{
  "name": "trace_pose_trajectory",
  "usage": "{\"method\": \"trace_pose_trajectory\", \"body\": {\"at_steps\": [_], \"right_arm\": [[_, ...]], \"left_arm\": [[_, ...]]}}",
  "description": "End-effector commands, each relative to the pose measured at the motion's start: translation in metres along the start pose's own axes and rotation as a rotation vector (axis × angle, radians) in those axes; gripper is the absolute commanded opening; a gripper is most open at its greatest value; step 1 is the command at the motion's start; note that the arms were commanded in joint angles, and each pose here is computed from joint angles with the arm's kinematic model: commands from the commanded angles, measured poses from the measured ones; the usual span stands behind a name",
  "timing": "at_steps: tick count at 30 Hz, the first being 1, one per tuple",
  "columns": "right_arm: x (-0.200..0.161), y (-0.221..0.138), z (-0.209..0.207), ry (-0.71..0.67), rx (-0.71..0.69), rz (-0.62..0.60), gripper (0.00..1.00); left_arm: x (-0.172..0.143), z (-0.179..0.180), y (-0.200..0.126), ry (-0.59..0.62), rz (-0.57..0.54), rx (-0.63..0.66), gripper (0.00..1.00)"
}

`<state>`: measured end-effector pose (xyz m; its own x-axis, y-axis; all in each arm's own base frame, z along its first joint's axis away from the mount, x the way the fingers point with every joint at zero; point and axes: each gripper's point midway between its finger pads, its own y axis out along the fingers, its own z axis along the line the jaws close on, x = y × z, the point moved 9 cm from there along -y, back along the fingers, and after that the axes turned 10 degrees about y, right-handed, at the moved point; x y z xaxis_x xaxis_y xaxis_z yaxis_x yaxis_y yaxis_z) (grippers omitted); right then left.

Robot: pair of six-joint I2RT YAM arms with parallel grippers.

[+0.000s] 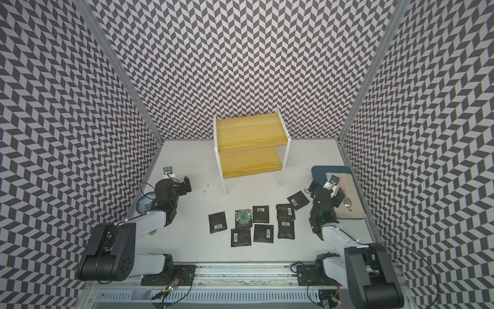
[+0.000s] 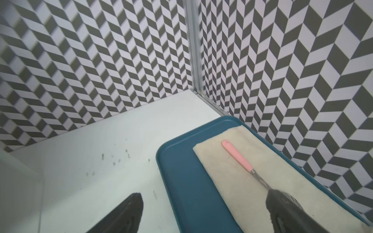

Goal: Remove the tea bags from the shelf
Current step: Reset both arms

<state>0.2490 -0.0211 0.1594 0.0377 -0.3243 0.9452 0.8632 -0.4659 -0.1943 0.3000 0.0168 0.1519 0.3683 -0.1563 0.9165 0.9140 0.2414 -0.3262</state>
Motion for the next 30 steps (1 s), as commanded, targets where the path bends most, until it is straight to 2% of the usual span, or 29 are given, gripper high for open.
{"method": "trace_pose_trajectory", "body": {"at_steps": [1, 4, 8, 9, 11, 15, 18, 21, 25, 30], "right_arm": [[0.014, -0.009, 0.007, 0.088, 0.156, -0.170, 1.00], [0.009, -0.013, 0.006, 0.075, 0.211, -0.216, 0.99], [0.003, -0.013, 0.005, 0.072, 0.249, -0.267, 0.99], [0.002, -0.013, 0.008, 0.049, 0.287, -0.276, 0.99], [-0.010, -0.010, 0.018, -0.044, 0.387, -0.184, 1.00], [-0.009, 0.004, 0.023, -0.030, 0.340, -0.209, 0.99], [-0.011, 0.028, 0.041, -0.076, 0.315, -0.073, 0.99], [-0.005, 0.022, 0.039, -0.044, 0.334, -0.163, 0.99], [-0.015, 0.020, 0.035, -0.077, 0.328, -0.099, 0.99], [-0.009, 0.024, 0.039, -0.056, 0.323, -0.119, 0.99]], "left_arm": [[0.018, -0.002, -0.004, 0.006, -0.190, -0.012, 0.99], [0.013, -0.008, -0.009, 0.027, -0.210, -0.056, 0.98], [0.015, -0.022, -0.019, 0.026, -0.339, -0.236, 0.99], [0.010, -0.027, -0.019, 0.058, -0.360, -0.236, 1.00], [0.000, -0.024, -0.012, 0.018, -0.335, -0.175, 1.00], [0.000, -0.019, -0.004, -0.015, -0.310, -0.178, 1.00], [0.000, -0.019, -0.003, -0.015, -0.295, -0.182, 1.00], [0.000, -0.019, -0.003, -0.015, -0.296, -0.183, 1.00], [0.000, -0.019, -0.004, -0.014, -0.301, -0.180, 1.00], [0.000, -0.019, -0.006, -0.014, -0.307, -0.173, 1.00]]}}
